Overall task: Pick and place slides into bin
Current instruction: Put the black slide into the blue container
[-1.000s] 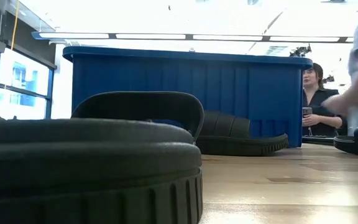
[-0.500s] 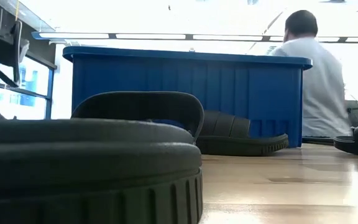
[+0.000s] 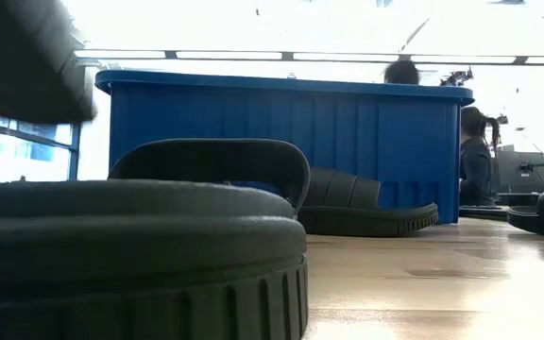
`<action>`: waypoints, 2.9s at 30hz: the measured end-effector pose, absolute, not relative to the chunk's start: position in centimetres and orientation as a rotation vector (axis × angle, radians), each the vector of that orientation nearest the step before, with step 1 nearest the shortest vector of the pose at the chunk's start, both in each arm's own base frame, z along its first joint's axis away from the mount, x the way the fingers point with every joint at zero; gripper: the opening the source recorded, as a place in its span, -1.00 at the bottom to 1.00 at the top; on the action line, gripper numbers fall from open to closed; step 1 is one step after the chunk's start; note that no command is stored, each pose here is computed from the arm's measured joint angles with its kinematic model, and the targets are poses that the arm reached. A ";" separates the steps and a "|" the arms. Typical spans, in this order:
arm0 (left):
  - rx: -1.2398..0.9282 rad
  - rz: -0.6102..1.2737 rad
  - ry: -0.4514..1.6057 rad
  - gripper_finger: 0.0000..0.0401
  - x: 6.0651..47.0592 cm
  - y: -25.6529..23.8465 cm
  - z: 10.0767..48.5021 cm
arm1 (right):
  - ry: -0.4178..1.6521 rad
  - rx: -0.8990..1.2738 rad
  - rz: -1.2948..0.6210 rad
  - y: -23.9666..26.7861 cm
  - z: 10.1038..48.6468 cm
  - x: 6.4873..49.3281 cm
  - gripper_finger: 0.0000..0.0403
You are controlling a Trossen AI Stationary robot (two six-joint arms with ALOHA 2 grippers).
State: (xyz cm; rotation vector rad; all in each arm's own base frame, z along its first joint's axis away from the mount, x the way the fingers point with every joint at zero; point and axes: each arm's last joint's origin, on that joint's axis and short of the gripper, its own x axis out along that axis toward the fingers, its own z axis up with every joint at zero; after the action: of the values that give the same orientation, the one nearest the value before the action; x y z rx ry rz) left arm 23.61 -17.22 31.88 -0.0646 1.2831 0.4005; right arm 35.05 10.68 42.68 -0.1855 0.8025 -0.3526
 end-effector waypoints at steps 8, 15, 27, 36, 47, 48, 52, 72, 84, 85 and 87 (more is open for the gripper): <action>0.189 0.369 0.762 -0.98 23.0 -15.7 43.8 | 0.928 -0.165 -0.420 10.8 42.1 33.0 0.27; 0.429 0.545 0.619 -0.99 23.5 -11.2 48.3 | 0.894 -0.154 -0.424 12.7 42.5 31.7 0.27; 0.486 0.903 0.821 -0.99 30.9 3.7 47.3 | 0.709 0.000 -0.617 14.2 42.8 30.9 0.27; 0.454 0.838 1.052 -0.98 39.1 16.1 38.4 | 0.646 0.145 -0.688 14.4 42.5 31.1 0.27; 0.433 0.820 1.117 -0.97 43.8 23.3 29.0 | 0.639 0.157 -0.694 14.4 42.5 31.1 0.27; 0.430 0.819 1.136 -0.97 43.8 23.6 28.4 | 0.639 0.157 -0.694 14.4 42.5 31.1 0.27; 0.407 0.822 1.183 -0.96 44.0 25.0 26.0 | 0.639 0.158 -0.694 14.4 42.5 31.1 0.27; 0.244 0.607 1.172 -0.41 44.4 27.3 21.7 | 0.634 0.207 -0.672 15.5 42.4 30.6 0.27; 0.081 0.374 1.102 0.05 45.1 25.3 22.0 | 0.668 0.233 -0.589 17.7 42.3 29.4 0.27; 0.079 0.364 1.111 0.05 45.0 24.9 22.5 | 0.676 0.234 -0.574 18.0 42.3 29.2 0.27; 0.102 0.359 1.118 0.03 45.2 23.9 23.7 | 0.664 0.252 -0.565 18.7 42.3 28.8 0.27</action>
State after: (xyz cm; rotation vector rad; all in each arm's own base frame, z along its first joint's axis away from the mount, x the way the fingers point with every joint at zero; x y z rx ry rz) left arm 45.18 23.92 23.66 0.1021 1.1180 0.3594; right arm 28.79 18.65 42.34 0.2517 0.6644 -0.5652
